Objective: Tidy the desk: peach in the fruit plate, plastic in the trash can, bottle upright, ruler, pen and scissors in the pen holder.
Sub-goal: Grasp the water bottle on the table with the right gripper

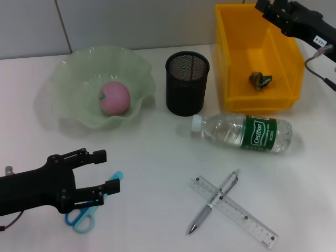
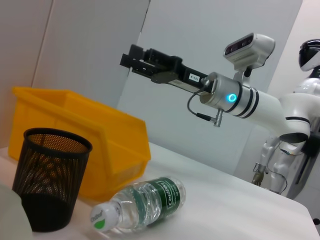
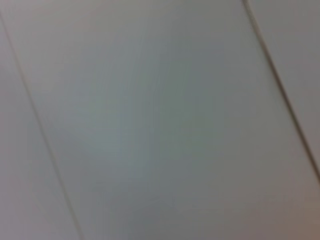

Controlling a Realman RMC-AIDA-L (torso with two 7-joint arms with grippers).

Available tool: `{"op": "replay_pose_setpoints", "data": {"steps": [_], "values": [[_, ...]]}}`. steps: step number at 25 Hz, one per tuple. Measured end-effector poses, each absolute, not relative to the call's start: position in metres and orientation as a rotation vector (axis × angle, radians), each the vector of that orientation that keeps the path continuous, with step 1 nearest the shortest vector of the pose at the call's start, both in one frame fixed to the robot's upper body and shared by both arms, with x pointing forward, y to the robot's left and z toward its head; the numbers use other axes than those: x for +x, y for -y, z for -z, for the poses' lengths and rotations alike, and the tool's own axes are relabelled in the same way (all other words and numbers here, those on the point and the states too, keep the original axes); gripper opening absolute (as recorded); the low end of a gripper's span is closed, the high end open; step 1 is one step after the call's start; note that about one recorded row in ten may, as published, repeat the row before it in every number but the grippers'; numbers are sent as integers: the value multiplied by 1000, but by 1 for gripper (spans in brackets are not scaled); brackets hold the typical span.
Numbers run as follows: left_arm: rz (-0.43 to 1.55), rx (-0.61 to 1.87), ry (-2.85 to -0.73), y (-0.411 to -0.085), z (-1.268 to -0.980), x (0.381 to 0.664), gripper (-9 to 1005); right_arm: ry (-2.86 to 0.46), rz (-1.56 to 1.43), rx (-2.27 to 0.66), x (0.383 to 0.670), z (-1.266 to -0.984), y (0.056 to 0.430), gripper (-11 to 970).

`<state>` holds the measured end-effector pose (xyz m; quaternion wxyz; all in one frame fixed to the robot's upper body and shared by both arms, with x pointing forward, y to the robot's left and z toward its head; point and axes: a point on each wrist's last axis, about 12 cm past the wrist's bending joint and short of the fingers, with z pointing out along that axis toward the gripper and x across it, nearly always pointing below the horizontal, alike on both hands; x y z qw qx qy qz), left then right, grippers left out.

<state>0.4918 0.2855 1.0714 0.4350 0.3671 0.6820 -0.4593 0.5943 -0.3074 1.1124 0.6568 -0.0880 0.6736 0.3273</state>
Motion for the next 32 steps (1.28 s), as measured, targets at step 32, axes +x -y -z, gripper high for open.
{"op": "replay_pose_setpoints", "data": {"steps": [32], "values": [[1156,897,-1684,-281,-1071,492,797,-1945,-810,-1160,588,-1203,287,754]]}}
